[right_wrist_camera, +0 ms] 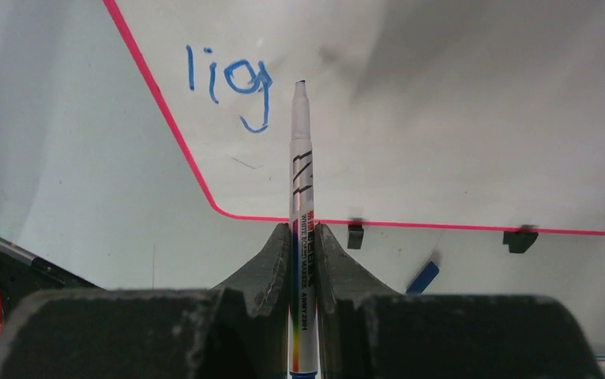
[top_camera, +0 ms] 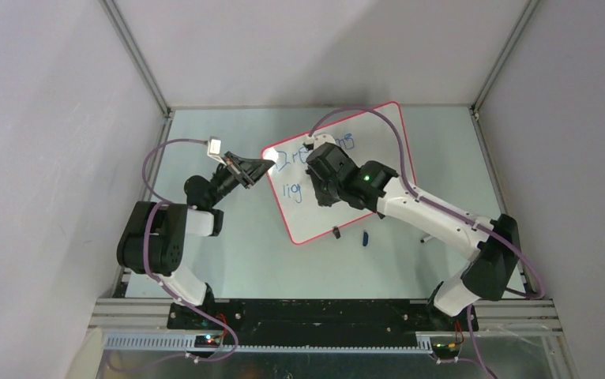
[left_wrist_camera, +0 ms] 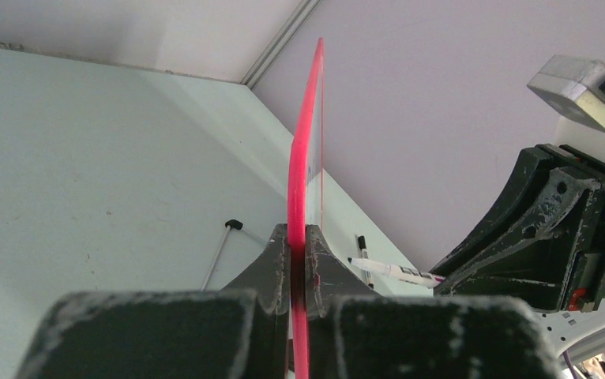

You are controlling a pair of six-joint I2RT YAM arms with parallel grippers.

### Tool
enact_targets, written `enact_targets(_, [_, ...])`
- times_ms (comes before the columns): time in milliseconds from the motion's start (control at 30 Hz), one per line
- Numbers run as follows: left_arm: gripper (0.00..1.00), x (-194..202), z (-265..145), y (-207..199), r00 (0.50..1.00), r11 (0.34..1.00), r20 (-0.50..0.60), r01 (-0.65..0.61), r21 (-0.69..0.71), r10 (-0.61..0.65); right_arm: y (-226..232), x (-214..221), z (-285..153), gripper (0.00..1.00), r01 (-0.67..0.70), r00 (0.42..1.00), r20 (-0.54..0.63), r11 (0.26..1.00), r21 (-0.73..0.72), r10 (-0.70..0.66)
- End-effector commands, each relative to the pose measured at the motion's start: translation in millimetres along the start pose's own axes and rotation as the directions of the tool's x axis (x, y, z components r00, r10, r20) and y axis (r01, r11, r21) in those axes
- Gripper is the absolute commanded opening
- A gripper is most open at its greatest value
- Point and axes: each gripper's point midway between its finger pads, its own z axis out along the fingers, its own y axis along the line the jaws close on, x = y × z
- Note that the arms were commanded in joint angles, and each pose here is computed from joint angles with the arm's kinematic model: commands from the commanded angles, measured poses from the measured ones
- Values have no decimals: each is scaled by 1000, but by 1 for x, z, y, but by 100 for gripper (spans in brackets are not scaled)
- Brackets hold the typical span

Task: Write a sentence on the whiteboard

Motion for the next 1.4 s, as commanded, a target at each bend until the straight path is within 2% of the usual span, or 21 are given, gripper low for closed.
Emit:
enact_targets(0, [0, -2, -1, -17, 994, 992, 6, -111, 64, 111, 6, -6, -23, 0, -36, 997, 60, 995, -88, 41])
enact_targets(333, [0, -2, -1, -16, 994, 992, 5, -107, 62, 107, -2, 16, -39, 0, -51, 992, 106, 989, -141, 67])
enact_targets(533, [0, -2, 0, -17, 994, 992, 4, -107, 64, 107, 10, 7, -38, 0, -57, 992, 97, 972, -229, 81])
enact_targets(933, [0, -2, 0, -17, 994, 992, 4, -108, 65, 108, 15, -10, -11, 0, -20, 1000, -5, 996, -90, 20])
enact_targets(1367, [0, -2, 0, -16, 994, 992, 4, -108, 65, 108, 11, -18, 3, 0, -12, 1000, -14, 999, -42, 11])
